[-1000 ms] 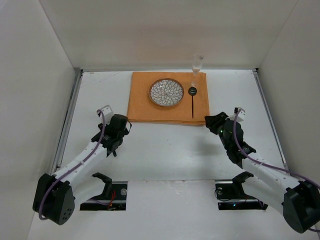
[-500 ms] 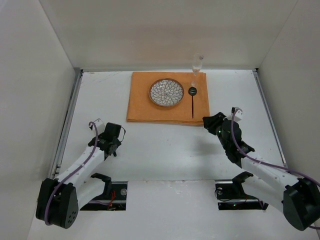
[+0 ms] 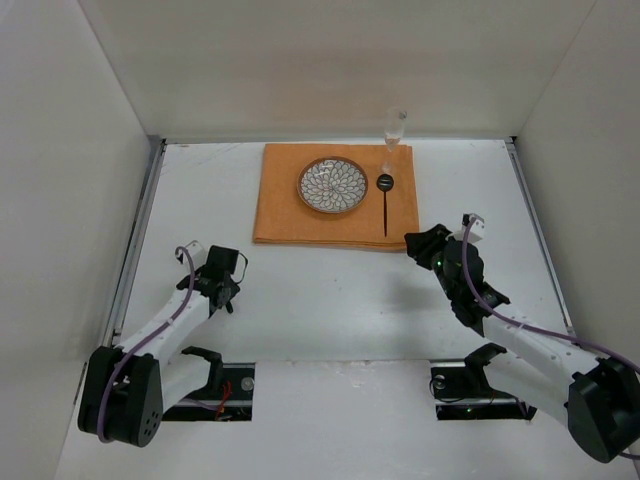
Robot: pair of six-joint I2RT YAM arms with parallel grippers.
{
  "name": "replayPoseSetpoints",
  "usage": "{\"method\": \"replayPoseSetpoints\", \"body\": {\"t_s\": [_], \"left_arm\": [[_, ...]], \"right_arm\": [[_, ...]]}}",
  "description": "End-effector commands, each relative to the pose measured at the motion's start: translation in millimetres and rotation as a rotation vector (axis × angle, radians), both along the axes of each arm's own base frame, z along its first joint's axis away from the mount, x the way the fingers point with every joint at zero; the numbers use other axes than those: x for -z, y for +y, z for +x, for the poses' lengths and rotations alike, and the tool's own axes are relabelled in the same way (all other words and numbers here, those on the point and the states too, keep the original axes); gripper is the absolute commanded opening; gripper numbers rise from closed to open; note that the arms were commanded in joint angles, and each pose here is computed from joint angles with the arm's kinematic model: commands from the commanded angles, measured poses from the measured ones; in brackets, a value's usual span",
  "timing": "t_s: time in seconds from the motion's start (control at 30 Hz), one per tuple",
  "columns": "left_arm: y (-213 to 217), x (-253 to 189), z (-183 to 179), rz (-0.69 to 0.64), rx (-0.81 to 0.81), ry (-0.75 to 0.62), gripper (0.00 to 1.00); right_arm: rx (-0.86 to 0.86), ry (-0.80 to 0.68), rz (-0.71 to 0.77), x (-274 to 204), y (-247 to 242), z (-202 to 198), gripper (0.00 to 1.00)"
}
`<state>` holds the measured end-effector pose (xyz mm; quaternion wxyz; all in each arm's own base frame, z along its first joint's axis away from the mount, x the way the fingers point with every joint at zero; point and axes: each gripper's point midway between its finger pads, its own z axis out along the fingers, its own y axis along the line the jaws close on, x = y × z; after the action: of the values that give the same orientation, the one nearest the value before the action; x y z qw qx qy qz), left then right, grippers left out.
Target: Set the dinner table for one person
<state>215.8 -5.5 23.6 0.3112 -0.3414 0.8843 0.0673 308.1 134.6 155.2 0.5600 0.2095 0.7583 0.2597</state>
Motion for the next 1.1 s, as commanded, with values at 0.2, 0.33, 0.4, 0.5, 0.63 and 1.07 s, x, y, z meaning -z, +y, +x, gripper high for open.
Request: {"method": "replayPoseSetpoints", "body": {"t_s": [0.2,0.33,0.4,0.5,0.63,1.07], "left_arm": [[-5.3,24.3,-5.7,-0.068,-0.002,0.033,0.23],[-7.7,26.2,-4.7,-0.084,0.009,0.039,0.09],[-10.0,23.1,-1.2,-0.09,0.025,0.016,0.06],[-14.2,8.8,8.2,-0.101,0.05,-0.046,0.03],[-26.0,-32.7,34.8,-0.079,0.128,-0.18,0.01],[-148.2,-106.6,171.6,0.048,0.657,-0.278,0.01]], "right_arm": [[-0.008,-0.078,0.02,-30.4,6.4,7.8,0.44],[0.001,-0.08,0.019,-29.4,4.9,7.9,0.45],[-0.006,-0.08,0.018,-30.6,5.8,7.4,0.45],[0.006,-0.092,0.022,-32.4,3.1,6.8,0.45],[0.006,-0.097,0.025,-34.9,2.8,6.3,0.45],[0.013,-0.086,0.01,-29.6,2.9,8.6,0.45]]}}
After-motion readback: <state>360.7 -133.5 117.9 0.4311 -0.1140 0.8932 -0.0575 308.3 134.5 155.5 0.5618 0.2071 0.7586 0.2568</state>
